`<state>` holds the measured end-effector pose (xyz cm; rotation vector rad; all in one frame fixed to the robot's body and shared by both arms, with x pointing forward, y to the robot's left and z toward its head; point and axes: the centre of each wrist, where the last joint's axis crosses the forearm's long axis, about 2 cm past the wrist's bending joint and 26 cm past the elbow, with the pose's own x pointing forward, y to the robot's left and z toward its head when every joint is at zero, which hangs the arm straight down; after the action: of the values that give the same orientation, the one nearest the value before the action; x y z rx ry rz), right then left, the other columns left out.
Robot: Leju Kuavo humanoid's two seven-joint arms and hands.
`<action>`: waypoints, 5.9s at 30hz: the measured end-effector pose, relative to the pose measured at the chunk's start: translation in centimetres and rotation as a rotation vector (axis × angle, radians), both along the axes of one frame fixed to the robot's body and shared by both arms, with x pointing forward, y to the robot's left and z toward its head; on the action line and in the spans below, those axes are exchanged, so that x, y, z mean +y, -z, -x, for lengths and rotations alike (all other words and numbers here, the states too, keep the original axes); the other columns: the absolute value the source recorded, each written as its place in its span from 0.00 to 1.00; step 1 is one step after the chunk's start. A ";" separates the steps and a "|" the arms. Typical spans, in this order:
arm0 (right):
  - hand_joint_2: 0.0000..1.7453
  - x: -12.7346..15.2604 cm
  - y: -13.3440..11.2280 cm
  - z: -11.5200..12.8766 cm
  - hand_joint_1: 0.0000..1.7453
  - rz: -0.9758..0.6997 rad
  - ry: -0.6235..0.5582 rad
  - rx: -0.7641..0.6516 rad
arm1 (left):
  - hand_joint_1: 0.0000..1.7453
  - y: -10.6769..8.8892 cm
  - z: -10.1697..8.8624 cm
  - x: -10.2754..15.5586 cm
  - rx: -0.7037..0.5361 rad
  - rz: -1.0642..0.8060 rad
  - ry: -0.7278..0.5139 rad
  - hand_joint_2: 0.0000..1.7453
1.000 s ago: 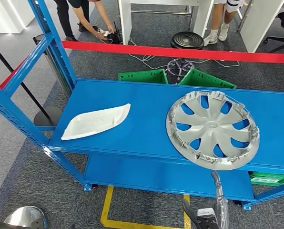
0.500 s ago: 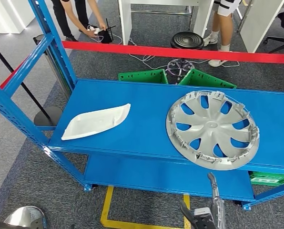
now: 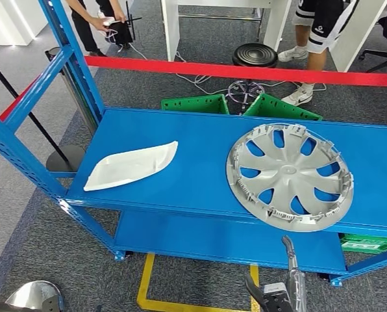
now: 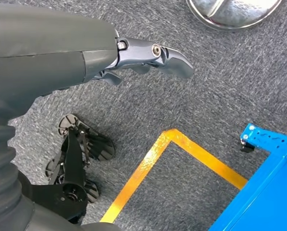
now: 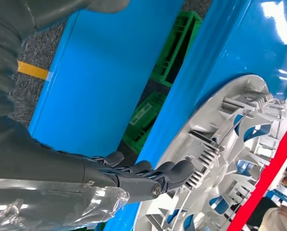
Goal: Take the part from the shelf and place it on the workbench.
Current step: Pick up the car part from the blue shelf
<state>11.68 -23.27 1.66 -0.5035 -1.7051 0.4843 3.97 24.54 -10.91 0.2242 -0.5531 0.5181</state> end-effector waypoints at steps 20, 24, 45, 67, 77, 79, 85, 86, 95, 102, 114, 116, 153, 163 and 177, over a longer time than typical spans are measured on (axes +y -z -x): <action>1.00 0.0 -7.7 -3.1 0.00 0.582 0.067 -0.551 | 0.00 0.0 -0.2 0.1 0.053 -0.034 0.069 1.00; 1.00 -0.8 -9.9 -3.3 0.00 0.584 0.131 -0.620 | 0.00 0.0 -0.2 0.0 0.060 -0.038 0.077 1.00; 1.00 -0.2 -6.8 -2.2 0.00 0.569 0.130 -0.438 | 0.00 0.0 -0.3 0.0 0.065 -0.029 0.123 1.00; 1.00 -0.3 -1.3 -3.5 0.00 0.564 -0.005 -0.122 | 0.00 0.0 -0.4 0.5 0.053 -0.028 0.180 1.00; 1.00 -1.8 -0.9 -4.9 0.00 0.694 -0.070 -0.069 | 0.00 0.0 -0.5 0.9 0.051 -0.036 0.206 1.00; 1.00 -1.9 -0.8 -5.1 0.00 0.704 -0.076 -0.070 | 0.00 0.0 -0.5 0.9 0.051 -0.036 0.207 1.00; 1.00 -2.2 -0.7 -5.2 0.00 0.719 -0.084 -0.064 | 0.00 0.0 -0.5 0.9 0.051 -0.037 0.210 1.00; 1.00 -2.2 -0.7 -5.2 0.00 0.724 -0.086 -0.062 | 0.00 0.0 -0.5 1.0 0.051 -0.038 0.212 1.00; 1.00 -2.1 -0.9 -5.6 0.00 0.846 -0.052 -0.127 | 0.00 0.0 -0.5 1.0 0.053 -0.044 0.225 1.00; 1.00 -0.6 -3.1 -4.7 0.00 0.902 -0.014 -0.307 | 0.00 0.0 -0.5 1.1 0.062 -0.051 0.211 1.00; 1.00 0.1 -5.7 -3.4 0.00 0.870 -0.062 -0.438 | 0.00 0.0 -0.4 1.2 0.072 -0.055 0.188 1.00; 1.00 0.1 -5.8 -3.3 0.00 0.869 -0.069 -0.448 | 0.00 0.0 -0.4 1.2 0.073 -0.055 0.187 1.00; 1.00 -1.5 -1.9 -8.9 0.00 0.999 -0.116 -0.326 | 0.00 0.0 -0.6 1.4 0.070 -0.057 0.274 1.00; 1.00 -1.6 -2.7 -10.0 0.00 0.989 0.019 -0.306 | 0.00 0.0 -0.6 1.5 0.080 -0.065 0.284 1.00; 1.00 -2.0 -2.6 -10.1 0.00 1.013 -0.059 -0.338 | 0.00 0.0 -0.6 1.6 0.087 -0.066 0.296 1.00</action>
<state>21.77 -25.24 4.24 -1.3125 -1.6976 1.3816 4.56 26.12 -10.95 0.2220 -0.5083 0.2018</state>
